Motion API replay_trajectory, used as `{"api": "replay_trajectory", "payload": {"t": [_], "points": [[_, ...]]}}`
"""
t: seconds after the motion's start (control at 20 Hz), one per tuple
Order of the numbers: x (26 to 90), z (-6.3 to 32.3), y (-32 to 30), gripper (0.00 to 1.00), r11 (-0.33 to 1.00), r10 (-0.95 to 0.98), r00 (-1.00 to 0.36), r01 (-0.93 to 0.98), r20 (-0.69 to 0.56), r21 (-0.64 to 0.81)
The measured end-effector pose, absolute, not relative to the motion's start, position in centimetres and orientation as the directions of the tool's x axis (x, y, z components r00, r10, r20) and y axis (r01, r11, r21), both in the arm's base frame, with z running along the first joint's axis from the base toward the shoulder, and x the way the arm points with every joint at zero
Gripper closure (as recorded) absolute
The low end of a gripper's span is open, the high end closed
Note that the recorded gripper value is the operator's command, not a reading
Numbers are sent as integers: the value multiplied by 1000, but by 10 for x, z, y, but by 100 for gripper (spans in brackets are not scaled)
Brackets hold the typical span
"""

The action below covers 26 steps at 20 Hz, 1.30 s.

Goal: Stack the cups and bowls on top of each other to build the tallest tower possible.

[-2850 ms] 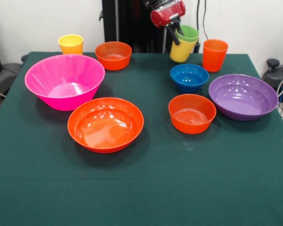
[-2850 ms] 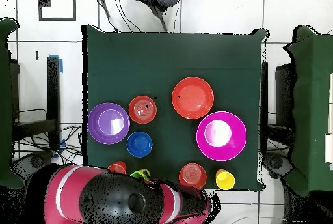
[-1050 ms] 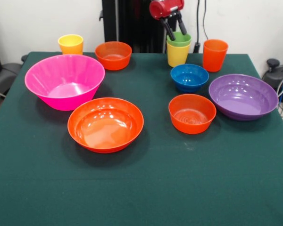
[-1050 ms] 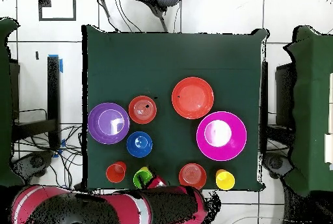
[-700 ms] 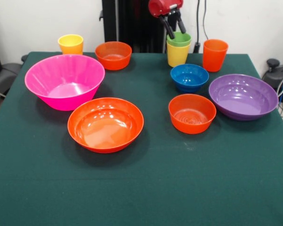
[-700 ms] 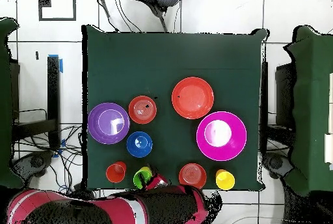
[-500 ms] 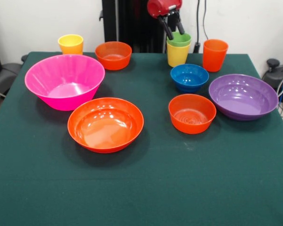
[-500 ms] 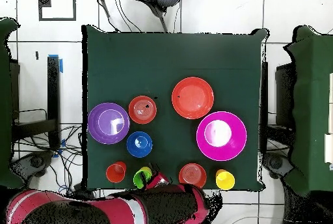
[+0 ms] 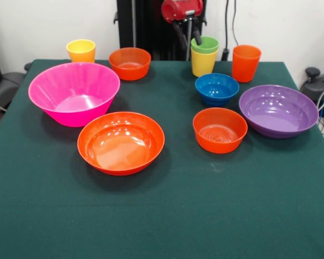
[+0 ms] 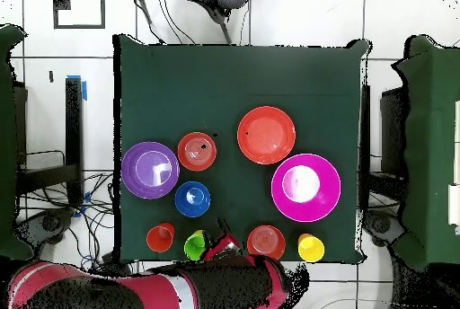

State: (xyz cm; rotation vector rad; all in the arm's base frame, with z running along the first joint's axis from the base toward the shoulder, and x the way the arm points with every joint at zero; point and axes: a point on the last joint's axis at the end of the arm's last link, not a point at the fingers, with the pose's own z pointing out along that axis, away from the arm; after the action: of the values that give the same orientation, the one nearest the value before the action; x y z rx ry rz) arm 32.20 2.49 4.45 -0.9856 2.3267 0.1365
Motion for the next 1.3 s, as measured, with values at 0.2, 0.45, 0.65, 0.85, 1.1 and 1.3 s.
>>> {"api": "replay_trajectory", "payload": {"t": [0.2,0.45,0.65,0.85,1.1,1.3], "points": [[326,44,18,0,727,-632,-555,-666,-541,-167],[330,47,12,0,725,-641,-552,-664,-533,-184],[330,46,6,0,722,-649,-556,-665,-519,-191],[328,42,-2,0,718,-660,-563,-669,-498,-194],[325,39,-6,0,716,-666,-570,-671,-481,-195],[324,36,-10,0,723,-664,-580,-659,-471,-208]]}}
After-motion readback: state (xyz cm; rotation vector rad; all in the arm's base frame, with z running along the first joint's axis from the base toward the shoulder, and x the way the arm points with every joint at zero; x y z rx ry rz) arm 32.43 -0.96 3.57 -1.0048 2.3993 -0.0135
